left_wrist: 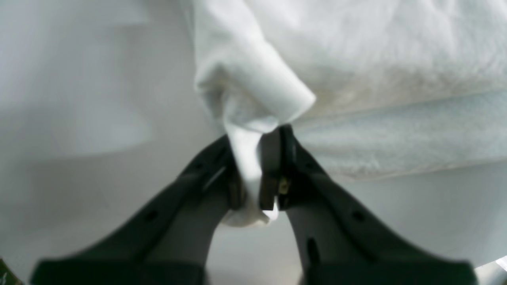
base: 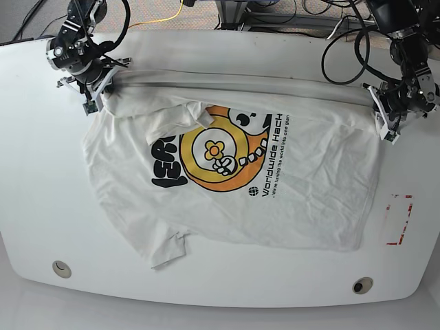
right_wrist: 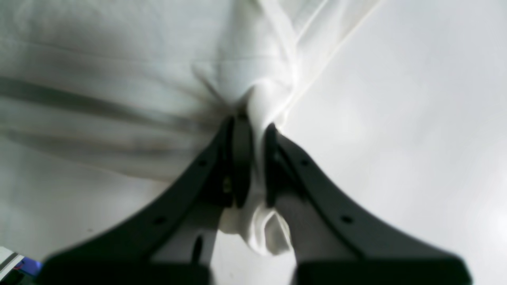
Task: Layout the t-shirt on the table in an organized manner, then fold the t-shirt properly
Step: 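Pull the held shirt edge away from the print with both grippers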
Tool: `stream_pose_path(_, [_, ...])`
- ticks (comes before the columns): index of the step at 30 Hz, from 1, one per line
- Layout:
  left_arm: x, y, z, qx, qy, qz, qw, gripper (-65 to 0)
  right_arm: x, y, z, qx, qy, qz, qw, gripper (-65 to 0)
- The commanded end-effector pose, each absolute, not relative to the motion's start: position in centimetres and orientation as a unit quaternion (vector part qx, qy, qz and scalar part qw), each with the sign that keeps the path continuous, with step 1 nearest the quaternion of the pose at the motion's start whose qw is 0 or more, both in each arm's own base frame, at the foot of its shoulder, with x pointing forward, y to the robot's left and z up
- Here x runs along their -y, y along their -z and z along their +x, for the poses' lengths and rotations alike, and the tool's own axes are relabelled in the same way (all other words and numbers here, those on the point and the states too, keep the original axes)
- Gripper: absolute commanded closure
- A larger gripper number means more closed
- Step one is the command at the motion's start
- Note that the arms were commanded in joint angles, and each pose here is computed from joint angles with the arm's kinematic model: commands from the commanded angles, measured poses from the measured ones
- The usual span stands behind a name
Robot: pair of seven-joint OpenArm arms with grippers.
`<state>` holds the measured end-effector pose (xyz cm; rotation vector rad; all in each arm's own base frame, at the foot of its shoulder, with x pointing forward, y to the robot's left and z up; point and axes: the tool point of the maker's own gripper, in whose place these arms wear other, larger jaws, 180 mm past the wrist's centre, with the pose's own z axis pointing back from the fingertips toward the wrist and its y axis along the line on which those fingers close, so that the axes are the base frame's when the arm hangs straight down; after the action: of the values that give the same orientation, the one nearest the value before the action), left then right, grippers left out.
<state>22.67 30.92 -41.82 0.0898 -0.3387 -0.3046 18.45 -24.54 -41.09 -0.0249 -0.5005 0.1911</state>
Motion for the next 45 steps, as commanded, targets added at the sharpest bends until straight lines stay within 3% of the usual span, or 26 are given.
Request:
stream_pose_path(1, [-33.0, 41.9, 20.1, 0.105, 0.154, 0.088, 0.979, -3.1, 27.0, 40.1, 18.3, 0.254, -0.075, -0.045, 0.963, -1.9])
stream_pose_path(18, [-31.2, 41.5, 14.0, 0.069, 0.192, 0.103, 0.974, -3.3, 31.1, 40.7, 13.0, 0.196, -0.058, -0.082, 0.975, -1.9])
stream_pose_path(34, [-29.0, 42.9, 11.6, 0.054, 0.185, 0.073, 0.979, -4.2, 31.2, 40.4, 10.2, 0.170, -0.068, -0.092, 0.979, -2.9])
stream_pose_path(36, [-29.0, 42.9, 11.7, 0.055, 0.184, 0.072, 0.979, -6.9, 31.2, 40.4, 10.2, 0.170, -0.068, -0.092, 0.979, -7.0])
stream_pose_path(43, [-28.9, 42.5, 12.0, 0.062, 0.188, 0.076, 0.977, -21.2, 31.3, 40.3, 10.2, 0.170, -0.067, -0.093, 0.979, -33.3])
stream_pose_path(45, [-28.8, 42.2, 12.2, 0.066, 0.190, 0.079, 0.976, -24.3, 31.4, 40.2, 10.2, 0.171, -0.069, -0.095, 0.978, -38.2])
